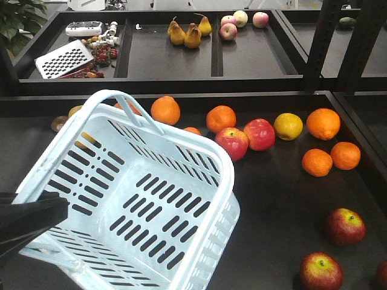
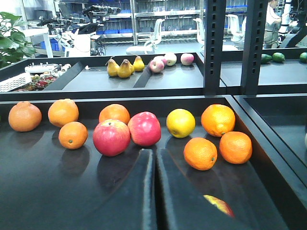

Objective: Pick three apples into basket with both arms
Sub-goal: 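Drive the base up to the table edge holding the basket, then lower the light-blue basket onto the table with the left gripper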

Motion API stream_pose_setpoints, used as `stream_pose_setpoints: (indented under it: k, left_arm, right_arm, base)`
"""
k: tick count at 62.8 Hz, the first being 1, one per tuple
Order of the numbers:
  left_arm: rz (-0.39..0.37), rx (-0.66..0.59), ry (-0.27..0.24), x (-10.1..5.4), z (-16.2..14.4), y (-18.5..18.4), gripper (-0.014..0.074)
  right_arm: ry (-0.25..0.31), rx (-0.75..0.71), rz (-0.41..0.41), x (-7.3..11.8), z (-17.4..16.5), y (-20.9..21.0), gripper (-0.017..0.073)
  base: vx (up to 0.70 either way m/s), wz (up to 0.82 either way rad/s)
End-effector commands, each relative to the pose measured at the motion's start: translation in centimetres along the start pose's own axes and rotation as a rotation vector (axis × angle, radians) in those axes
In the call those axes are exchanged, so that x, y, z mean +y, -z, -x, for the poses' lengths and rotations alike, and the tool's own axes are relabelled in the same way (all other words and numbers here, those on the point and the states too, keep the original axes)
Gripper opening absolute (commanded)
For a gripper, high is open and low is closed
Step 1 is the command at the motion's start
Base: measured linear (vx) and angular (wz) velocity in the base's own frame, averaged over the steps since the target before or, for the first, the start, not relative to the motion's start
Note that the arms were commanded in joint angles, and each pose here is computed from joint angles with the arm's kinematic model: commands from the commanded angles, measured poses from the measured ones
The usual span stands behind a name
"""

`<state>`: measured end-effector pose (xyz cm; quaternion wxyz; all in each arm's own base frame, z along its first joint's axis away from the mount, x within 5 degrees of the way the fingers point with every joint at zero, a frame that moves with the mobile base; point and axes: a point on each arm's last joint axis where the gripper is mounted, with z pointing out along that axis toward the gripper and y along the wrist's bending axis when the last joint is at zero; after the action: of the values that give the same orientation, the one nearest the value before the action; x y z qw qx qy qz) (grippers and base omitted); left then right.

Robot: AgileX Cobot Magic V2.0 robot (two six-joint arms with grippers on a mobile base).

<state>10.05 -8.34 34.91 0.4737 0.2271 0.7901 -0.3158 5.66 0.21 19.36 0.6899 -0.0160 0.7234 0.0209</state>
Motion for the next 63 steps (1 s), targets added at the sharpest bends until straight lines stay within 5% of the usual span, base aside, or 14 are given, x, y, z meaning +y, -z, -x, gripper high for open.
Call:
stream_pose_setpoints:
  k: [1, 30, 44, 63]
  left_arm:
    - [0.006, -0.118, 0.031, -0.2, 1.6, 0.5, -0.0006]
    - [-0.013, -0.118, 0.056, -0.4, 1.7, 0.4, -0.0006]
    - [-0.021, 0.039, -0.036, 1.0, 2.0, -3.1, -0.0006]
    - [-0.091, 0.208, -0.200, 4.0, 6.8, -11.8, -0.0006]
  right_arm:
    - [0.012, -0.076, 0.009, 0.1, 0.3, 0.1, -0.0004]
    - [0.012, -0.076, 0.009, 0.1, 0.3, 0.1, -0.0004]
    - [0.012, -0.076, 0.009, 0.1, 0.3, 0.1, -0.0004]
    - [0.012, -0.076, 0.009, 0.1, 0.3, 0.1, -0.0004]
  base:
    - [0.00, 0.00]
    - [0.00, 0.00]
    - [0.00, 0.00]
    - [0.00, 0.00]
